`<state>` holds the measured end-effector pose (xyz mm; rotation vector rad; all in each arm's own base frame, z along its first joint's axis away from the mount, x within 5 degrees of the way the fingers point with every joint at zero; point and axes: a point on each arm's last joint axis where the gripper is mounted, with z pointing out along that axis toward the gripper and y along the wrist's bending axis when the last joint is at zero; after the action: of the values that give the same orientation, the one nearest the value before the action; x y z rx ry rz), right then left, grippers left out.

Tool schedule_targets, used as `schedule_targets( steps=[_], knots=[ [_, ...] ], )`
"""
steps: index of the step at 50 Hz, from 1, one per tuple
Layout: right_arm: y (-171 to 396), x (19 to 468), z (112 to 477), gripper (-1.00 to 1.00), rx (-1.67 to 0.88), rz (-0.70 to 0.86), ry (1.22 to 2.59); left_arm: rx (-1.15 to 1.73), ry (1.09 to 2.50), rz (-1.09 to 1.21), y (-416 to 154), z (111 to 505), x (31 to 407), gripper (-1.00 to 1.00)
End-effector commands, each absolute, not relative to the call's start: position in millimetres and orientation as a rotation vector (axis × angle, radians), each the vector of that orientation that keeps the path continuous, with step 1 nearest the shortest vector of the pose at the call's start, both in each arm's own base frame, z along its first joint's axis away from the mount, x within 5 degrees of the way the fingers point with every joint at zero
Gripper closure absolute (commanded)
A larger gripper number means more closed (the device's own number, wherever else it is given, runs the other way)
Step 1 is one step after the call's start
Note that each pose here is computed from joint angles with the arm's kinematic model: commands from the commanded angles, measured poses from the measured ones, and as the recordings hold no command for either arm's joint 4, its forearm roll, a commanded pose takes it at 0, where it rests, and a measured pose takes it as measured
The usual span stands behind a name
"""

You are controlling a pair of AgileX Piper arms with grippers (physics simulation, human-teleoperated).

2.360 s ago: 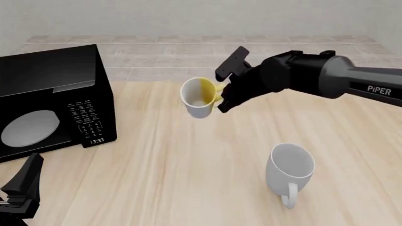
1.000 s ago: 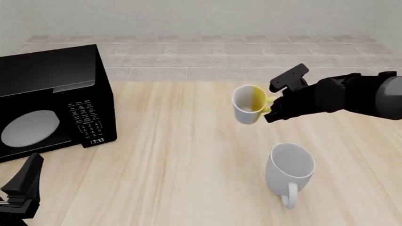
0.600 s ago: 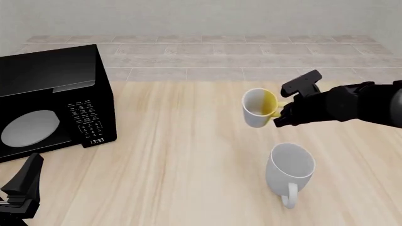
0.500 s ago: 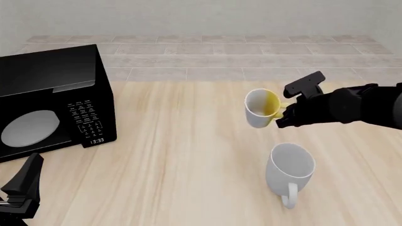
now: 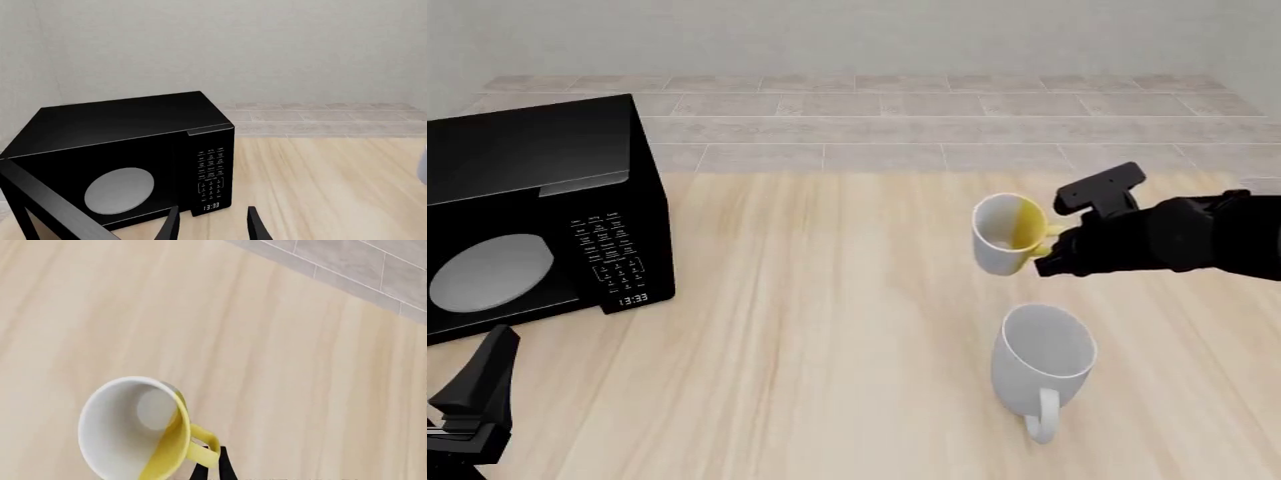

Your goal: Put the yellow and white mug to the front of the white mug.

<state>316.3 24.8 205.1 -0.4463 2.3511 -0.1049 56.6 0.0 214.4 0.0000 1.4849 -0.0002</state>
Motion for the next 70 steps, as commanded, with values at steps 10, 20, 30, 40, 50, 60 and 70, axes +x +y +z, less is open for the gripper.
schedule_targets(
  steps=[10,20,30,40,50,60,70],
  knots=[
    [9.9,325.0,190.2,1.00,-0.385,-0.119,2.385,-0.001,1.486,-0.002,0.0,214.3,56.7,-1.00],
    [9.2,326.2,185.2,1.00,-0.381,-0.118,2.396,-0.002,1.487,-0.003,0.0,214.2,56.8,-1.00],
    [11.2,328.6,175.5,1.00,-0.377,-0.109,2.409,0.000,1.485,0.000,0.0,214.4,56.6,-1.00],
    [9.6,326.6,169.0,1.00,-0.369,-0.107,2.427,0.000,1.485,0.000,0.0,214.4,56.6,-1.00],
    [8.9,325.9,167.7,1.00,-0.362,-0.105,2.433,0.000,1.485,0.000,0.0,214.4,56.6,-1.00],
    [8.9,325.9,167.7,1.00,-0.362,-0.105,2.433,0.000,1.485,0.000,0.0,214.4,56.6,-1.00],
    [8.9,325.9,167.7,1.00,-0.362,-0.105,2.433,0.000,1.485,0.000,0.0,214.4,56.6,-1.00]
  ],
)
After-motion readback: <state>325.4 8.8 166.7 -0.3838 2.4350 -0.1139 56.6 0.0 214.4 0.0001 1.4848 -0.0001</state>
